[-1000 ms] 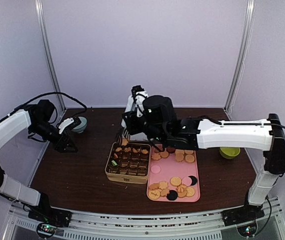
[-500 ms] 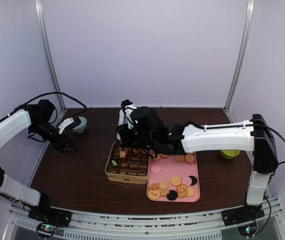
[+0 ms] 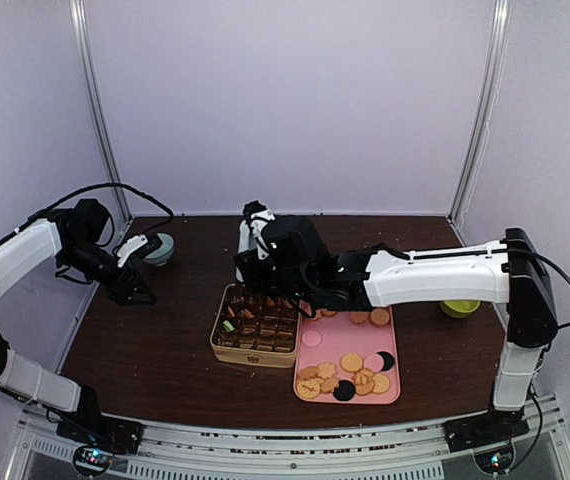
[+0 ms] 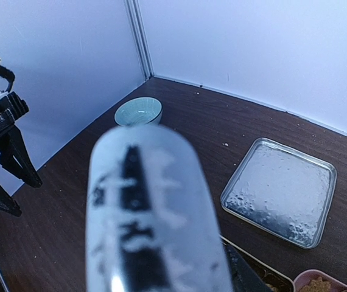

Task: Pack the cookies
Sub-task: Place the fake cookies in the empty pocket of the box, then pick up the fake cookies from the plate.

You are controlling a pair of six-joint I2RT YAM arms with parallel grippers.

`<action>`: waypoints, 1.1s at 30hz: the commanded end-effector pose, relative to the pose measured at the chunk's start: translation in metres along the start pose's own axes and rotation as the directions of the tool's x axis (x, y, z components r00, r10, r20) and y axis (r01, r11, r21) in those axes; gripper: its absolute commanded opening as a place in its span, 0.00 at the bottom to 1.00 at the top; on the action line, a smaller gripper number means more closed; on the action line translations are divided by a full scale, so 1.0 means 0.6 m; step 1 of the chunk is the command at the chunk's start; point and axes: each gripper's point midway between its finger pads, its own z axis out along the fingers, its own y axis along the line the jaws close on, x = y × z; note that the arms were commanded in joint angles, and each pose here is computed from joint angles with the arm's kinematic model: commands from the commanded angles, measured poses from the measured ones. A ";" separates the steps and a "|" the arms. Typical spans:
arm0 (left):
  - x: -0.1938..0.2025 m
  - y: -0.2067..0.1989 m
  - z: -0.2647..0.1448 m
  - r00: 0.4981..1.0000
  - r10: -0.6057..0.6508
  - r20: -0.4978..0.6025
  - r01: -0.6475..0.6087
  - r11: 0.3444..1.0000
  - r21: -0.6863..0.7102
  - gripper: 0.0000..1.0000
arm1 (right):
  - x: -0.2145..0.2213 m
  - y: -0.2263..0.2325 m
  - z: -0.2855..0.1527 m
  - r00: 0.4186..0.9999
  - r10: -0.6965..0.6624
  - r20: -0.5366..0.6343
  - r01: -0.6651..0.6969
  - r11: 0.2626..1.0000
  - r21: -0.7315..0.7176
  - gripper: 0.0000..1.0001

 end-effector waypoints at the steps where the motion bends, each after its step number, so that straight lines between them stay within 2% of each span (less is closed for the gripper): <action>1: -0.007 -0.007 -0.012 1.000 -0.002 0.025 0.001 1.000 0.005 0.52 | -0.063 -0.008 -0.034 0.995 0.029 0.095 -0.030 1.000 0.005 0.41; 4: -0.006 -0.007 -0.012 1.000 -0.002 0.024 0.001 1.000 0.006 0.52 | -0.073 -0.013 -0.045 0.993 0.037 0.113 -0.039 0.999 0.011 0.38; 12: -0.009 -0.007 -0.013 1.000 0.001 0.027 -0.001 1.000 0.008 0.52 | -0.096 -0.071 -0.115 0.987 0.028 0.156 -0.041 0.996 0.084 0.38; 22: -0.016 -0.008 -0.016 0.999 -0.001 0.036 0.001 1.000 0.017 0.52 | -0.012 -0.177 -0.209 0.986 0.099 0.135 -0.122 0.976 0.179 0.39; 27: -0.021 -0.008 -0.020 0.999 -0.008 0.040 0.007 1.000 0.017 0.52 | 0.035 -0.191 -0.211 0.988 0.119 0.100 -0.136 0.973 0.184 0.40; 33: -0.023 -0.007 -0.023 0.999 -0.006 0.037 0.006 1.000 0.011 0.52 | 0.061 -0.172 -0.186 0.989 0.129 0.070 -0.138 0.982 0.132 0.42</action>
